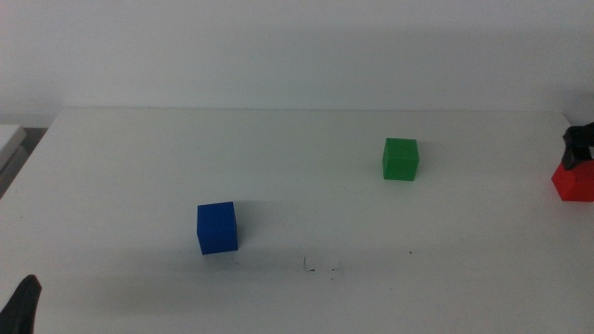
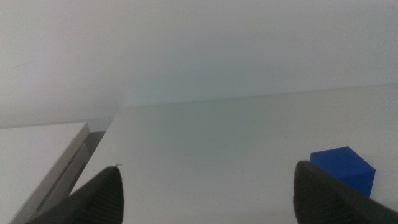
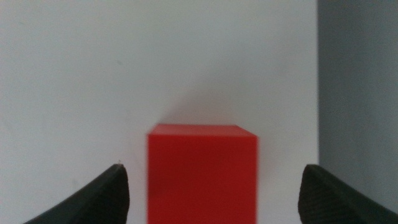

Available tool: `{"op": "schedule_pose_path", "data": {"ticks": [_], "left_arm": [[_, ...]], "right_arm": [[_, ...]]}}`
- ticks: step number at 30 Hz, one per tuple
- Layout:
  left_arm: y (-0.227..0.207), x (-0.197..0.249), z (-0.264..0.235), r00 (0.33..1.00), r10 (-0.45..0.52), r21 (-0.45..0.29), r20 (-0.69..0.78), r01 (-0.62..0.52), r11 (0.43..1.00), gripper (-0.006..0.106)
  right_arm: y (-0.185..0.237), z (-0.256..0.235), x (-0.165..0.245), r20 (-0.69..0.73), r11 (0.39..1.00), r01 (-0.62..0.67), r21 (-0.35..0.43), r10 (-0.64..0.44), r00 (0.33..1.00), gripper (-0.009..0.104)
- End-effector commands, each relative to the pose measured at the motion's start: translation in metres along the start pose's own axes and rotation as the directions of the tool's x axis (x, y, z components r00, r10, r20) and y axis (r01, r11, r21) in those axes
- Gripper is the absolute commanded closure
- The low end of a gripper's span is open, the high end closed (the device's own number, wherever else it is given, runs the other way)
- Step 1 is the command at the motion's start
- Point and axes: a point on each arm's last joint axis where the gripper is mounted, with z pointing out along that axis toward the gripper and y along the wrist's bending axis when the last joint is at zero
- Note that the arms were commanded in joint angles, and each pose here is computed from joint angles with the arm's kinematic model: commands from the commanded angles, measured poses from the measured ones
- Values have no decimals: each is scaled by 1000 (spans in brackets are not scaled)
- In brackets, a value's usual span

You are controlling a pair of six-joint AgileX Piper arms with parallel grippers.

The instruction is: Stack red cubes first, then green, then blue cubes in a specific spot.

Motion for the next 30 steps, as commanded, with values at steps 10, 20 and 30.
{"op": "schedule_pose_path", "data": {"ticks": [10,20,30], "left_arm": [[0,-2,0,1000,-2,0,19,2,1000,7],[0,-2,0,1000,-2,0,19,2,1000,7],[0,-2,0,1000,-2,0,19,2,1000,7]], "right_arm": [[8,20,-2,-7,1000,25,-2,-25,1000,9],[9,40,2,-49,1000,23,-13,-23,999,54],[101,-58,-13,38,993,-113,36,112,993,96]]}}
